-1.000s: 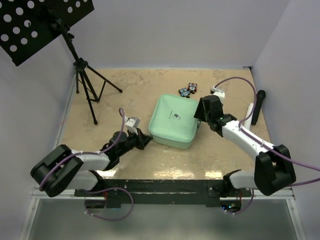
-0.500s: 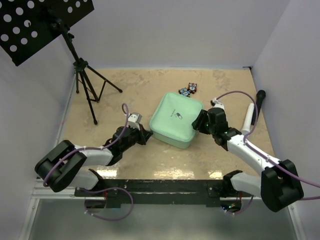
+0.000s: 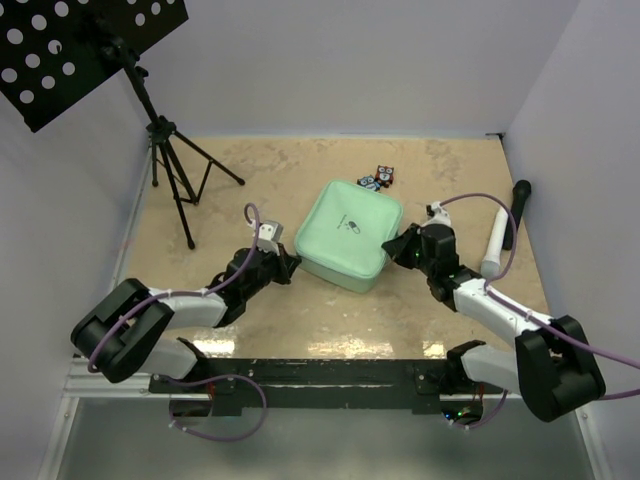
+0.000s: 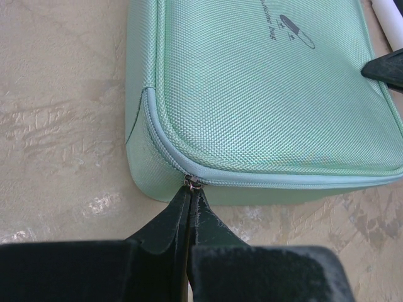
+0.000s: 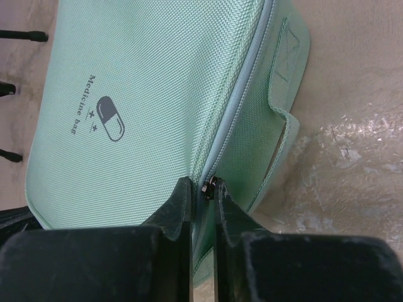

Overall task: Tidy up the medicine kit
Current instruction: Zip the medicine box at the center of the board.

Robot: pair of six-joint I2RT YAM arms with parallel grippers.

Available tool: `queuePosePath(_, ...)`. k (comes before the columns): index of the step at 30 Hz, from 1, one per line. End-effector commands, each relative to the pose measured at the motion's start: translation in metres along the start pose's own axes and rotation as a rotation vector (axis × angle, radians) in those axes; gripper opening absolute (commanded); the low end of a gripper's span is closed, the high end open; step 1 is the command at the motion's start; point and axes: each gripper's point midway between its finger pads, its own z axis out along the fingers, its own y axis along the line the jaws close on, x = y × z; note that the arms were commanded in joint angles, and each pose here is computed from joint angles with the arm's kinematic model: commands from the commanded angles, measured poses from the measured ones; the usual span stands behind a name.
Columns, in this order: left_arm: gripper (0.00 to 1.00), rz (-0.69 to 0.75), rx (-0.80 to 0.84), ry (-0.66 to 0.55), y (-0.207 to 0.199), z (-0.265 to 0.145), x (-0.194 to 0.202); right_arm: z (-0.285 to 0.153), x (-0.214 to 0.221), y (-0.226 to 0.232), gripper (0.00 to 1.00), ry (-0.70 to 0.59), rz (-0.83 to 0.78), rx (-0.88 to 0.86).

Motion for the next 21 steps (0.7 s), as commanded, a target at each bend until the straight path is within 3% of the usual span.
queuePosePath(1, 0.00, 0.019, 0.079, 0.088, -0.012, 0.001, 0.022, -0.010, 0.061, 0.017, 0.00, 0.223, 0.018, -0.159)
queuePosePath(21, 0.00, -0.038, 0.309, 0.143, -0.076, -0.019, 0.057, -0.019, 0.066, 0.016, 0.00, 0.180, 0.109, -0.166)
